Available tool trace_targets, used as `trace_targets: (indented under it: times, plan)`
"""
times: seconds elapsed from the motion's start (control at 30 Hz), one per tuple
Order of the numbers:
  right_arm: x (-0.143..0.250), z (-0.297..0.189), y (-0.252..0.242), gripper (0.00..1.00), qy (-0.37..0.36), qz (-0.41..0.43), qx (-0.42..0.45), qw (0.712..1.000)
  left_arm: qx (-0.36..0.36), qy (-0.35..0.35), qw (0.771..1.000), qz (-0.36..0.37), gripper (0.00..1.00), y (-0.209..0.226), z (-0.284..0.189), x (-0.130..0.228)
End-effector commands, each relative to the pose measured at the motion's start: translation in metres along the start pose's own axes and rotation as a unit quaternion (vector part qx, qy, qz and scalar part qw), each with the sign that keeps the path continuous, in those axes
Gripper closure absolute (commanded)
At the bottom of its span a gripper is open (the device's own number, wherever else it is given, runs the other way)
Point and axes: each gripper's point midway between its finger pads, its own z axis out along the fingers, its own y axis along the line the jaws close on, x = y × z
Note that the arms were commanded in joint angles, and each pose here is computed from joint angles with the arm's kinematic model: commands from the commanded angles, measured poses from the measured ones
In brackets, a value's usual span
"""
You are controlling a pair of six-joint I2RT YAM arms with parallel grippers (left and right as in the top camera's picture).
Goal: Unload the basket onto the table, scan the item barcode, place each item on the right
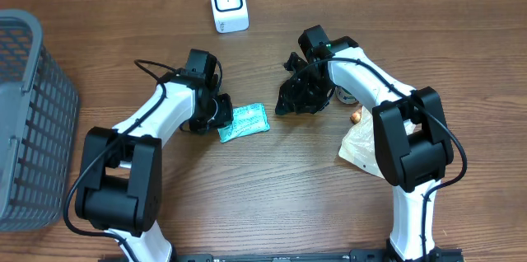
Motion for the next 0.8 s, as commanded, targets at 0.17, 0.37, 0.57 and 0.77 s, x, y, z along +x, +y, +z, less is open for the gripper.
trace_targets:
  times: [0.17, 0.37, 0.57, 0.77]
  plan:
    - [0.0, -0.012, 0.017, 0.44, -0.011, -0.01, -0.031, 0.999, -0.042, 0.025, 0.999, -0.025, 0.96, 0.027, 0.024, 0.023]
    - [-0.001, -0.009, 0.035, 0.43, -0.015, -0.023, -0.09, 0.996, -0.049, 0.04, 0.998, -0.028, 0.96, 0.032, 0.034, 0.028]
    - [0.006, 0.012, 0.044, 0.4, -0.012, -0.017, -0.12, 0.993, -0.059, 0.066, 0.995, -0.038, 0.96, 0.042, 0.048, 0.036]
    - [0.01, 0.029, 0.047, 0.4, -0.014, 0.01, -0.135, 0.991, -0.05, 0.069, 0.995, -0.044, 0.96, 0.044, 0.047, 0.035]
